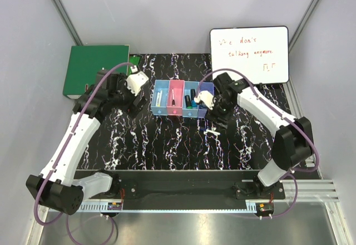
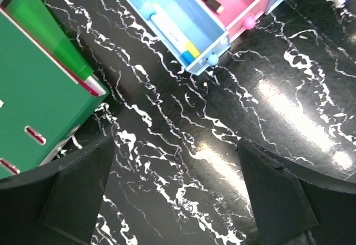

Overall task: Sort the stationery into containers
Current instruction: Move the pen to the center of the board, then pick up the pen from the center of the board, then place the pen in the storage box, then move the storage box to the center of the board.

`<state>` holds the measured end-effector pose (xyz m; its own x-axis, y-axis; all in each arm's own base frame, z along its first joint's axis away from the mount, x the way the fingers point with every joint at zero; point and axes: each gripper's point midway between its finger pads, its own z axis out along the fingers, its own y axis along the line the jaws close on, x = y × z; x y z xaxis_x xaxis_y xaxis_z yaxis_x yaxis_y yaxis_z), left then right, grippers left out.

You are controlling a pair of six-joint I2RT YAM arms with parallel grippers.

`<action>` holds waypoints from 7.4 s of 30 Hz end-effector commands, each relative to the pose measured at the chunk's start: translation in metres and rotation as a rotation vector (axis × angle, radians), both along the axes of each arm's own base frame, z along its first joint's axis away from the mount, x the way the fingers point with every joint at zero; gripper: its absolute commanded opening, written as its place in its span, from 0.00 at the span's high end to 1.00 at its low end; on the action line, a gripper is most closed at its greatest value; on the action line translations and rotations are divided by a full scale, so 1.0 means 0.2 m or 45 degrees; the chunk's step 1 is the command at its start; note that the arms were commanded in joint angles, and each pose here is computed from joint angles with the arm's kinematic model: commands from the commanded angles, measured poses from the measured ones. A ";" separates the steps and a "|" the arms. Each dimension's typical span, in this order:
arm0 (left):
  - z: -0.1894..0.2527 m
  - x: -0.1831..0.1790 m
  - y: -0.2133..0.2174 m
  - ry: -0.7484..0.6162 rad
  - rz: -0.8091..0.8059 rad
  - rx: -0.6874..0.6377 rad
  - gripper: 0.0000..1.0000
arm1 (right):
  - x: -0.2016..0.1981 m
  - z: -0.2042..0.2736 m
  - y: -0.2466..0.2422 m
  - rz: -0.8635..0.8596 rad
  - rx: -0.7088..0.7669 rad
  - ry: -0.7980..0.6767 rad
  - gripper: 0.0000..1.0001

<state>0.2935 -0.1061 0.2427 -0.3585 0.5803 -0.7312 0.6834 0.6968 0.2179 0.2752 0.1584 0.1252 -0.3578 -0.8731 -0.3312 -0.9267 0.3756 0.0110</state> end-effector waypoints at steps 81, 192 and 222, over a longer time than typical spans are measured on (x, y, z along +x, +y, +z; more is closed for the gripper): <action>0.09 -0.06 0.21 -0.243 0.083 0.164 0.01 | -0.06 -0.36 1.08 0.606 0.108 -0.199 0.39; -0.67 0.62 -0.74 0.364 0.579 -0.111 1.00 | 0.19 1.43 -0.27 -0.273 -0.189 -1.597 0.25; -0.03 0.54 -0.79 0.129 0.225 -0.319 0.01 | 0.19 1.41 -0.23 -0.236 -0.126 -1.594 0.00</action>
